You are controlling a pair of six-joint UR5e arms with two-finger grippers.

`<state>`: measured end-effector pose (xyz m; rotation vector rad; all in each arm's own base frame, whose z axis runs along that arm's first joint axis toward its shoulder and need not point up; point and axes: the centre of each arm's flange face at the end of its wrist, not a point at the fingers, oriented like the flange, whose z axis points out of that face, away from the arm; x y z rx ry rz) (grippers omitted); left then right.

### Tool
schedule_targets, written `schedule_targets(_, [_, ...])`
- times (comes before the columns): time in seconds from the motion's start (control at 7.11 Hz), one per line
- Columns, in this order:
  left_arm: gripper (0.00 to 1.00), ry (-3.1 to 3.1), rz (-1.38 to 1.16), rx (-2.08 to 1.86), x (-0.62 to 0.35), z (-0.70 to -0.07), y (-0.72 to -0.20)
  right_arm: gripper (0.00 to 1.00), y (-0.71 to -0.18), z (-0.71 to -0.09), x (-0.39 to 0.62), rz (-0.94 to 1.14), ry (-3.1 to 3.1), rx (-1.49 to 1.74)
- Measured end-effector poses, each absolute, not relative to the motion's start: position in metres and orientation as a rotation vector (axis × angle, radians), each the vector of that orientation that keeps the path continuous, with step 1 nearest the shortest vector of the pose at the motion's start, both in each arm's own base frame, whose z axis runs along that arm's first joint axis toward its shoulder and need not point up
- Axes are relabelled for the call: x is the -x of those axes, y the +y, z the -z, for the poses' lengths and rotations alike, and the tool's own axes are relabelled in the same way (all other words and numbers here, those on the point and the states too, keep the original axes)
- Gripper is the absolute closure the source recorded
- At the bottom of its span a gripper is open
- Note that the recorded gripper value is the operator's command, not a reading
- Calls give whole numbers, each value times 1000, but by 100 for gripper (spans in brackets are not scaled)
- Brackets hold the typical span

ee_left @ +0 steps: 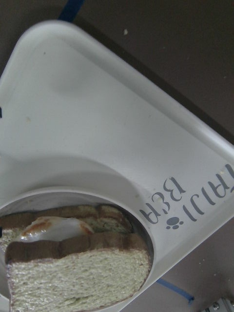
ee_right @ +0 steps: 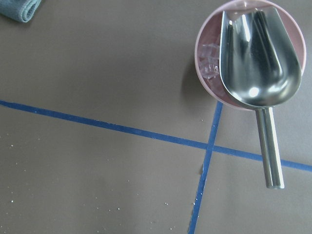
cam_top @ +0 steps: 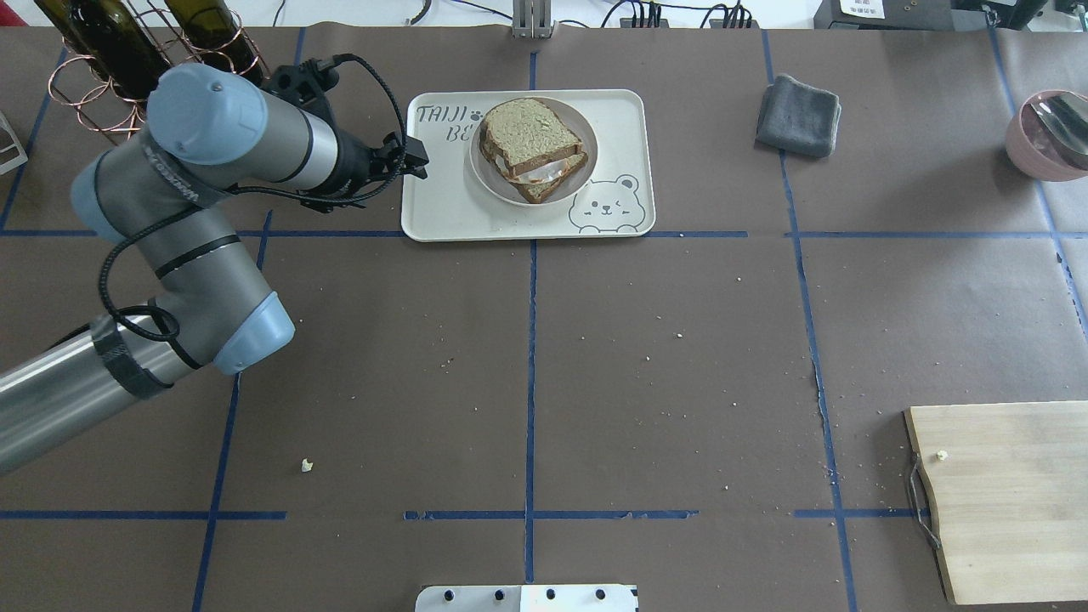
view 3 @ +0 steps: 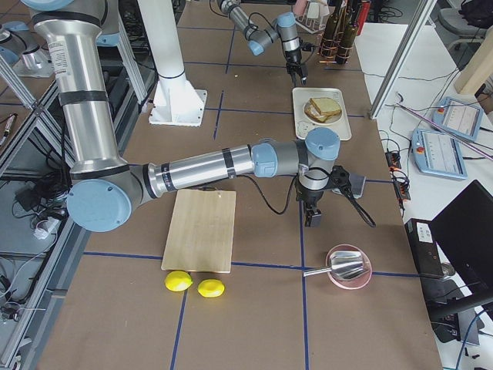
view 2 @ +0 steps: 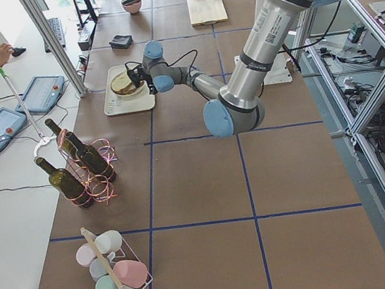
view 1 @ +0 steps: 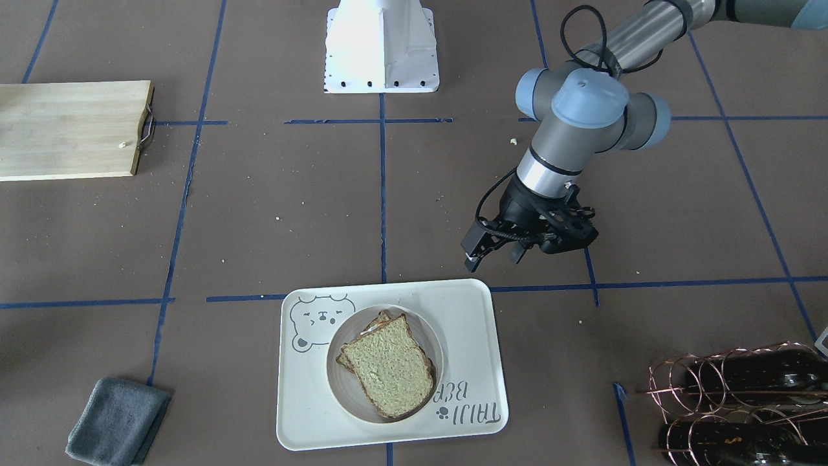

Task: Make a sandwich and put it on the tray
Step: 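Open the left gripper and withdraw it from the plate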

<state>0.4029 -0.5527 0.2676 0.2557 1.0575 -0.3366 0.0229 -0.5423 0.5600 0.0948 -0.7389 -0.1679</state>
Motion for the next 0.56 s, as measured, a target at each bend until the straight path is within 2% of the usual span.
schedule_targets(0.56, [0, 737, -72, -366, -247, -305, -596, 0, -483, -611, -63, 44, -814, -24])
